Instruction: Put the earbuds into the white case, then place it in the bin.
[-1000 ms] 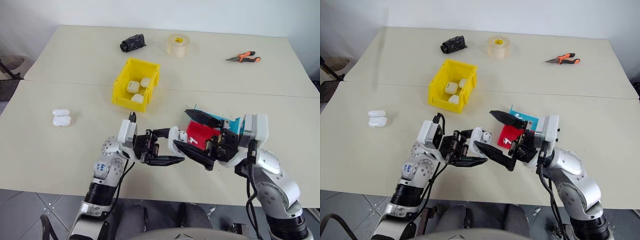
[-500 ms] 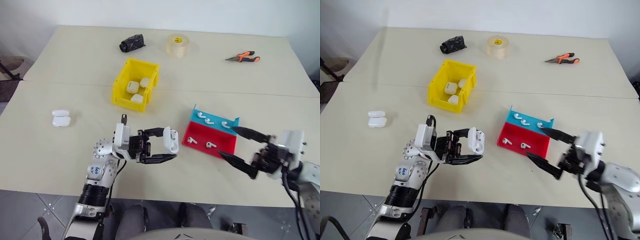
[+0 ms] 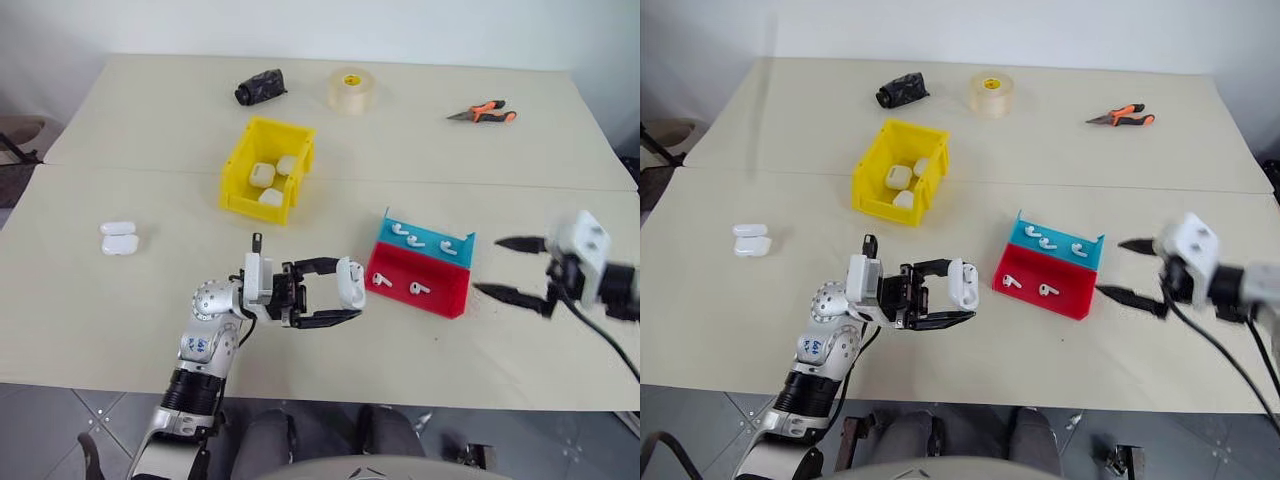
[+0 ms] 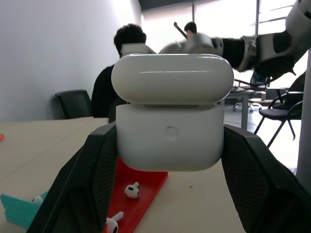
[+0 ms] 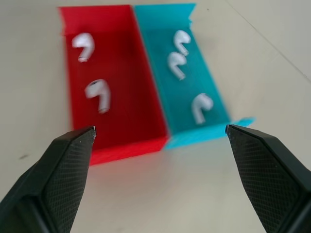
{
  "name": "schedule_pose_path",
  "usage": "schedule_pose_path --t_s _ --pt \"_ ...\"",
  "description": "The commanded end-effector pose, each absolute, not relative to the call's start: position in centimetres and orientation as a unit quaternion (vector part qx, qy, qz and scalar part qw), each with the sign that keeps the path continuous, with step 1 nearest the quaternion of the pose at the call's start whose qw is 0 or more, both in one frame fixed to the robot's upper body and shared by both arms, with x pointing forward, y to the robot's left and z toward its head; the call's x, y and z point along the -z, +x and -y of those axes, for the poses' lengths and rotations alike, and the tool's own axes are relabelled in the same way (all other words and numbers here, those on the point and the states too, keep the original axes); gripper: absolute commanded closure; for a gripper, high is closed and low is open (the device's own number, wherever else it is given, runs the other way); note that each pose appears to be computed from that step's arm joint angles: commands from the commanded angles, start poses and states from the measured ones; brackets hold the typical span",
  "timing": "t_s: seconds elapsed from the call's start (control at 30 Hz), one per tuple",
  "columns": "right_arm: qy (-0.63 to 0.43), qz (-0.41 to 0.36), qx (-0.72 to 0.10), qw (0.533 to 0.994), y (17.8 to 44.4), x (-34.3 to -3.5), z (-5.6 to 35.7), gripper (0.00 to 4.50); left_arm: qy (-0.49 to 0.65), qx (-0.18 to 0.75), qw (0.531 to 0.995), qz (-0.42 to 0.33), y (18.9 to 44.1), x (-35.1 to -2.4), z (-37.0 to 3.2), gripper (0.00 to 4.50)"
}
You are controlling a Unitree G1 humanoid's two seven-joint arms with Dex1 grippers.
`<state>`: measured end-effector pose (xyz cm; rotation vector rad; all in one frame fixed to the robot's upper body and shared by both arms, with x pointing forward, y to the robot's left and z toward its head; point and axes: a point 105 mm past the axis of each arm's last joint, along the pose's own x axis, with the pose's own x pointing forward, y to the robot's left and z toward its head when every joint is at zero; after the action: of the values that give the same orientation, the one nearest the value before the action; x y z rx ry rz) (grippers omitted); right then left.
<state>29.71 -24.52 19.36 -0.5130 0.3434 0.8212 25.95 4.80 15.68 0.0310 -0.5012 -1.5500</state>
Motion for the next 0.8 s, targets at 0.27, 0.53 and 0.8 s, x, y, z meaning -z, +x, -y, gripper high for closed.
schedule_pose_path --t_s 0.27,0.53,0.8 --pt "-0.24 -0.311 -0.347 0.852 34.6 -20.6 22.6 0.02 0.003 0.715 0.65 0.257 24.7 -16.6 -3.2 1.71" --pt "-0.292 -0.36 -0.336 0.82 36.5 -18.1 22.2 0.02 0.012 0.722 0.637 0.268 24.2 -16.5 -2.8 1.71" --pt "-0.316 -0.369 -0.331 0.809 37.5 -17.2 22.5 0.02 0.011 0.715 0.643 0.274 23.9 -16.7 -2.6 1.71"
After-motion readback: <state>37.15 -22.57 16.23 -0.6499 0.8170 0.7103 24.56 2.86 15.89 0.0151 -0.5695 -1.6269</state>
